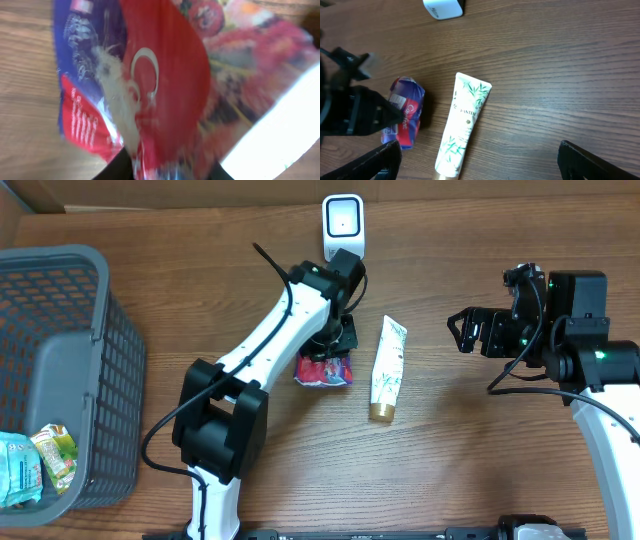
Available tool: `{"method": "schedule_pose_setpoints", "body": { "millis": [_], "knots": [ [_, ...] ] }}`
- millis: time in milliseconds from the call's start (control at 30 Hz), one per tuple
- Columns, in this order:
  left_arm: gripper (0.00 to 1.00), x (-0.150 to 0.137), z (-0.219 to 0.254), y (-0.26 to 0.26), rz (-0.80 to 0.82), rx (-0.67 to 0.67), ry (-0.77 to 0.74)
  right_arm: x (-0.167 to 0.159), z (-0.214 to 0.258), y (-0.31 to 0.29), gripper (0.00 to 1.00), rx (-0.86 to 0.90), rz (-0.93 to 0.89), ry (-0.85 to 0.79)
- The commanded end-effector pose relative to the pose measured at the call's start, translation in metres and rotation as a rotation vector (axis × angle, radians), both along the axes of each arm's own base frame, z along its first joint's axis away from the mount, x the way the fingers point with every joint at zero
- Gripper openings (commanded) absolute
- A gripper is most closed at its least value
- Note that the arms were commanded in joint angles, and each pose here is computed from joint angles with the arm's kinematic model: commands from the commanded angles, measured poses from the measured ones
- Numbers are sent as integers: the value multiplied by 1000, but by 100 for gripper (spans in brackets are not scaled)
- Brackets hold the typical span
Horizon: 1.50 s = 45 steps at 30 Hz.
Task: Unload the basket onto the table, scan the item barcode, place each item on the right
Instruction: 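Carry the red bag out and place it left of the tube, then reach into the basket and grasp the yellow POKKA drink pouch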
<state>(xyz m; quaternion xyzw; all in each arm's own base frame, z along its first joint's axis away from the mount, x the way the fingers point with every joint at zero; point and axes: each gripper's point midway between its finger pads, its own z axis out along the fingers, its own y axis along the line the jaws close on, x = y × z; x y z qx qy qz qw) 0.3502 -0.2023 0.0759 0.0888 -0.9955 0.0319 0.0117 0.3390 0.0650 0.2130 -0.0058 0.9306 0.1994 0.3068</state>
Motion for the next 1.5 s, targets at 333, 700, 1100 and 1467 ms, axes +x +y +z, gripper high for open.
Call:
{"method": "schedule_pose_setpoints", "body": {
  "millis": [333, 700, 1100, 1467],
  "knots": [
    [62, 30, 234, 72, 27, -95, -446, 4, 12, 2, 100, 6, 4, -33],
    [100, -44, 344, 263, 406, 126, -747, 4, 12, 2, 100, 6, 4, -33],
    [100, -139, 259, 399, 949, 180, -490, 4, 12, 2, 100, 6, 4, -33],
    [99, -142, 156, 449, 1072, 195, -350, 4, 12, 2, 100, 6, 4, -33]
  ]
}}
